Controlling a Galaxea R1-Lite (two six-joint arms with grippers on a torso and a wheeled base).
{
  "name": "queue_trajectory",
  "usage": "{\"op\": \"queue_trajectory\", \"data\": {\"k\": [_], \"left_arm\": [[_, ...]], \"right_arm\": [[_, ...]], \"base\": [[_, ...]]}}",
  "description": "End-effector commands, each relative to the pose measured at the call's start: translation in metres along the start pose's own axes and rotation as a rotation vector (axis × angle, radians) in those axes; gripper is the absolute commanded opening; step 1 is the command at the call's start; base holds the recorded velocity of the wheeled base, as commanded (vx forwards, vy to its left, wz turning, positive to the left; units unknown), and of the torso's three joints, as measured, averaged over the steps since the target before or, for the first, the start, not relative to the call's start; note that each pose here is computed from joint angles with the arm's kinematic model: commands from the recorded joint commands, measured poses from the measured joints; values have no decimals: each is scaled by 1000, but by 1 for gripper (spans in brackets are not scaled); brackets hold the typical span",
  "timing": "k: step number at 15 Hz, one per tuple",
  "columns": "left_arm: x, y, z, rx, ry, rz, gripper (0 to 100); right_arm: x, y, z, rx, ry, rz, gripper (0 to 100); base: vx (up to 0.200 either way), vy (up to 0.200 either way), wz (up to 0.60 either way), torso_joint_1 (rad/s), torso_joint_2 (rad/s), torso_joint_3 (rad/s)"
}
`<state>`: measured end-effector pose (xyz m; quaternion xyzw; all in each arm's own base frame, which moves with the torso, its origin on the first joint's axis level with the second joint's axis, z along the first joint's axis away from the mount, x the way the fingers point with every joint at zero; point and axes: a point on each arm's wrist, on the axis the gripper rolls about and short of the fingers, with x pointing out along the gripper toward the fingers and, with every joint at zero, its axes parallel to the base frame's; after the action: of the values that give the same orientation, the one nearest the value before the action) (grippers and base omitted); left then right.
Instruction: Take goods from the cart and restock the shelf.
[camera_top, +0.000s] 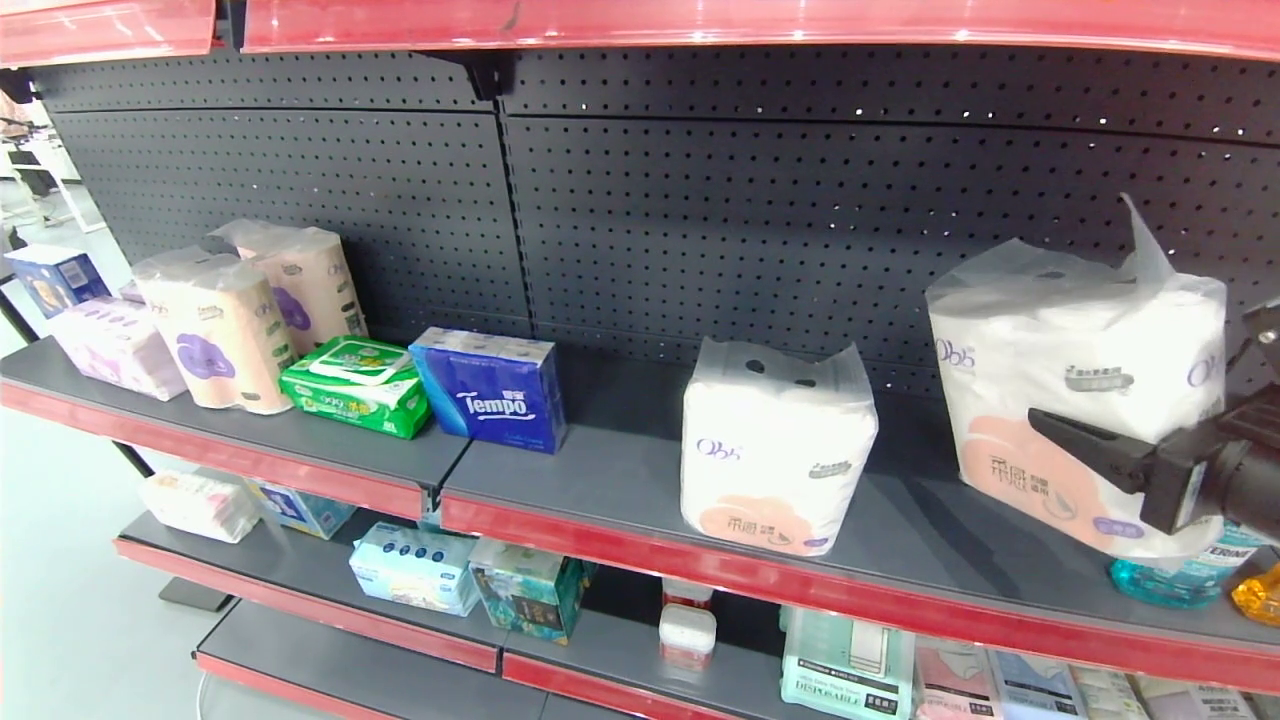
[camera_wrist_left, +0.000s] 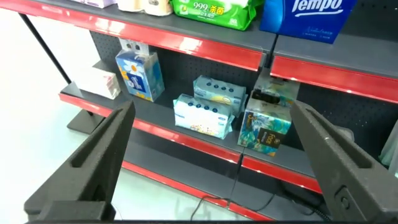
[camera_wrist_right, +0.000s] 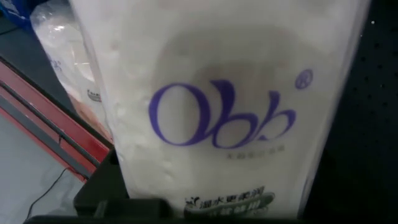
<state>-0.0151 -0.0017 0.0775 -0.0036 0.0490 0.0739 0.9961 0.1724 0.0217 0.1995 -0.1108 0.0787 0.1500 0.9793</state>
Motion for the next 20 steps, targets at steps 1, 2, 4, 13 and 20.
{"op": "queue_trajectory", "data": {"k": [1, 2, 4, 13, 20], "left_arm": [[0, 0, 0, 0, 0, 1, 100], [0, 0, 0, 0, 0, 2, 100], [0, 0, 0, 0, 0, 1, 100], [0, 0, 0, 0, 0, 2, 100], [0, 0, 0, 0, 0, 1, 100]], "right_arm": [[20, -3, -5, 12, 55, 12, 0], [26, -3, -8, 12, 66, 16, 0], [40, -5, -10, 15, 50, 11, 0], [99, -15, -15, 7, 48, 15, 0], [131, -21, -10, 6, -3, 129, 0]], "base": [[0, 0, 0, 0, 0, 0], [0, 0, 0, 0, 0, 0], [0, 0, 0, 0, 0, 0], [0, 0, 0, 0, 0, 0], [0, 0, 0, 0, 0, 0]]}}
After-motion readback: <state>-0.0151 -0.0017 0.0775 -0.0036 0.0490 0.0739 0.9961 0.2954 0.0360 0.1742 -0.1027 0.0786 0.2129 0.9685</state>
